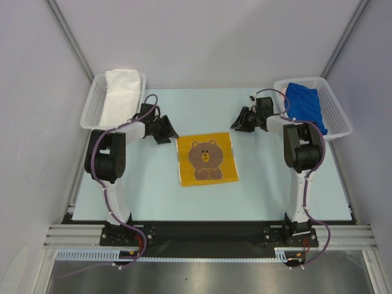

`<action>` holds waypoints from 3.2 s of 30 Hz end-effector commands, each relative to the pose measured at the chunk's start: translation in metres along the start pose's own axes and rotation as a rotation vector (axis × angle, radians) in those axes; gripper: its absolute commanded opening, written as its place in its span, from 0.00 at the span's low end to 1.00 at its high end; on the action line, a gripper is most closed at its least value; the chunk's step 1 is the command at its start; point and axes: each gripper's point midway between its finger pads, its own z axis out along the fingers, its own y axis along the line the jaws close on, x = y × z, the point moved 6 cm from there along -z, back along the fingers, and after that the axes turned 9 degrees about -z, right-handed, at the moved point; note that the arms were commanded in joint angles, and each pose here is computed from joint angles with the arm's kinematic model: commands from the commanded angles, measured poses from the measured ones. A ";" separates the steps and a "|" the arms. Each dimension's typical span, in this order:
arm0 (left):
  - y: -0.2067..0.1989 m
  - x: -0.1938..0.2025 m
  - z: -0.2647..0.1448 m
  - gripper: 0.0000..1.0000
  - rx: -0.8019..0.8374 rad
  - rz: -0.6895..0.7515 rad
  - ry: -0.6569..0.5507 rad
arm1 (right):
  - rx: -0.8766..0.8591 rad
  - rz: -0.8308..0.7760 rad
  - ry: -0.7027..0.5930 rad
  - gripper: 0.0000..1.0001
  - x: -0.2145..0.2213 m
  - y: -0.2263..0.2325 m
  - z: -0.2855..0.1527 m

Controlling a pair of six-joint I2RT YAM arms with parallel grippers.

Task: Fold and stack the towels
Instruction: Fold the towel

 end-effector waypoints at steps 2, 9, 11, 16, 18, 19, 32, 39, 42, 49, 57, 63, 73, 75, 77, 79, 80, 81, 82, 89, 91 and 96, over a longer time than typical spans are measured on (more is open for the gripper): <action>0.000 0.002 0.007 0.54 -0.046 0.052 0.029 | 0.018 -0.109 0.075 0.37 0.007 0.011 0.008; 0.002 0.001 0.017 0.48 -0.092 0.086 0.046 | 0.051 -0.167 0.124 0.36 0.018 0.016 0.016; 0.005 0.001 0.022 0.47 -0.108 0.090 0.057 | 0.042 -0.170 0.135 0.35 0.021 0.015 0.018; 0.000 -0.001 0.025 0.44 -0.095 0.093 0.063 | 0.057 -0.186 0.154 0.34 0.025 0.017 0.018; -0.001 -0.002 0.025 0.42 -0.089 0.096 0.064 | 0.058 -0.181 0.152 0.34 0.026 0.016 0.016; -0.002 -0.003 0.025 0.41 -0.087 0.096 0.064 | 0.054 -0.183 0.152 0.33 0.025 0.016 0.016; -0.009 -0.009 0.028 0.27 -0.066 0.115 0.068 | 0.031 -0.206 0.162 0.34 0.028 0.016 0.004; -0.011 -0.007 0.028 0.41 -0.042 0.123 0.082 | 0.026 -0.214 0.160 0.36 0.028 0.016 -0.005; -0.016 -0.007 0.025 0.38 -0.013 0.128 0.080 | 0.023 -0.213 0.157 0.38 0.026 0.016 -0.010; -0.017 -0.009 0.017 0.45 -0.031 0.129 0.074 | 0.022 -0.210 0.160 0.41 0.027 0.014 -0.018; -0.002 -0.002 0.015 0.45 -0.094 0.148 0.085 | 0.013 -0.220 0.178 0.41 0.028 0.016 -0.011; 0.002 0.005 0.011 0.46 -0.103 0.152 0.098 | 0.010 -0.233 0.193 0.40 0.029 0.020 -0.005; 0.002 0.008 0.013 0.37 -0.088 0.144 0.103 | 0.031 -0.227 0.193 0.32 0.028 0.017 0.001; -0.001 0.004 0.015 0.29 -0.076 0.149 0.099 | 0.036 -0.220 0.193 0.28 0.028 0.015 0.004; -0.005 0.000 0.018 0.24 -0.066 0.150 0.096 | 0.041 -0.213 0.185 0.24 0.026 0.014 0.004; -0.010 -0.005 0.019 0.19 -0.048 0.155 0.079 | 0.042 -0.207 0.177 0.22 0.026 0.013 0.005; -0.013 -0.009 0.020 0.17 -0.039 0.158 0.070 | 0.046 -0.202 0.172 0.20 0.026 0.012 0.005; -0.016 -0.011 0.020 0.14 -0.031 0.161 0.063 | 0.053 -0.195 0.160 0.19 0.024 0.011 0.005; -0.019 -0.015 0.022 0.13 -0.013 0.166 0.048 | 0.054 -0.194 0.154 0.18 0.023 0.011 0.005; -0.049 -0.041 0.028 0.04 0.113 0.184 -0.047 | 0.077 -0.174 0.051 0.15 0.005 0.006 -0.003; -0.056 -0.051 0.030 0.02 0.159 0.172 -0.084 | 0.082 -0.175 0.008 0.15 -0.002 0.004 -0.004; -0.080 -0.070 0.020 0.00 0.287 0.180 -0.159 | 0.076 -0.191 -0.114 0.15 -0.025 0.010 -0.016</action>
